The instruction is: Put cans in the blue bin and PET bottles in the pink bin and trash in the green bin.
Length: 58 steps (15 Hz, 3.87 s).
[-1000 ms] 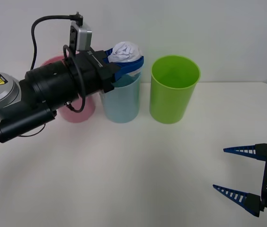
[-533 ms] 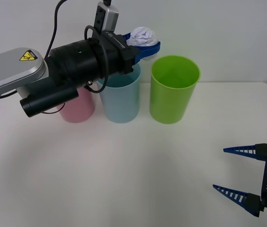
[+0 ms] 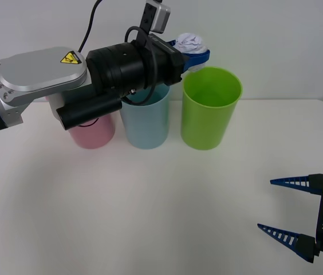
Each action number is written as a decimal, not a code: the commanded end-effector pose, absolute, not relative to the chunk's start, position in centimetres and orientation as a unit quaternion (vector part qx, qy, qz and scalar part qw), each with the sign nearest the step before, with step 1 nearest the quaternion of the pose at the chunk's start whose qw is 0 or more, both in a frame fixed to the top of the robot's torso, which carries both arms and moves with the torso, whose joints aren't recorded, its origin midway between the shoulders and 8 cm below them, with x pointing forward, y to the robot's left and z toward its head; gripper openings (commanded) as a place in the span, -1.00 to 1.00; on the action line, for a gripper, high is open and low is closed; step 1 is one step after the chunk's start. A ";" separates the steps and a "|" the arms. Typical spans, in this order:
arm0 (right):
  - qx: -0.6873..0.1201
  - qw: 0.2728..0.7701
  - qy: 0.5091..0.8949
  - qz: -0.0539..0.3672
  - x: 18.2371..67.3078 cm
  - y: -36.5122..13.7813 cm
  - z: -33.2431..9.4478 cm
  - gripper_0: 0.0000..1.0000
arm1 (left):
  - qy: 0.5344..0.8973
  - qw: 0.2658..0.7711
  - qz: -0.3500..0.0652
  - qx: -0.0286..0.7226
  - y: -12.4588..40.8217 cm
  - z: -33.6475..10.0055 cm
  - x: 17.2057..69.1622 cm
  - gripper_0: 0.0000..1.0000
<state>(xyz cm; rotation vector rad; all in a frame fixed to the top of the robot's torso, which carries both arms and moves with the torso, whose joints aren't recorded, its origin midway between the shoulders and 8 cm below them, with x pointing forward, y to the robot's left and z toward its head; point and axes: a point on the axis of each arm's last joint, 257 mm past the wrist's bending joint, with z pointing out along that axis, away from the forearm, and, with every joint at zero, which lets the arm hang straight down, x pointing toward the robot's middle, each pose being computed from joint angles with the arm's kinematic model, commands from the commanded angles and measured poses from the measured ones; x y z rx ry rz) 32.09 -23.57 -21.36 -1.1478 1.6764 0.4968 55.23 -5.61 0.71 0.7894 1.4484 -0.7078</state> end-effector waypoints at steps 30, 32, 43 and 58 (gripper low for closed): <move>-0.475 0.501 0.694 0.206 32.1 -23.6 -21.4 1.00 | 0.723 0.567 -0.226 0.323 -11.3 -6.4 60.4 -1.00; -0.475 0.501 0.694 0.206 32.1 -23.6 -21.4 1.00 | 0.723 0.570 -0.222 0.320 -11.0 -6.3 60.9 -0.71; -0.475 0.501 0.694 0.206 32.1 -23.6 -21.4 1.00 | 0.723 0.573 -0.221 0.316 -10.8 -6.0 61.2 1.00; -0.475 0.501 0.694 0.206 32.1 -23.6 -21.4 1.00 | 0.723 0.573 -0.221 0.316 -10.8 -6.0 61.2 1.00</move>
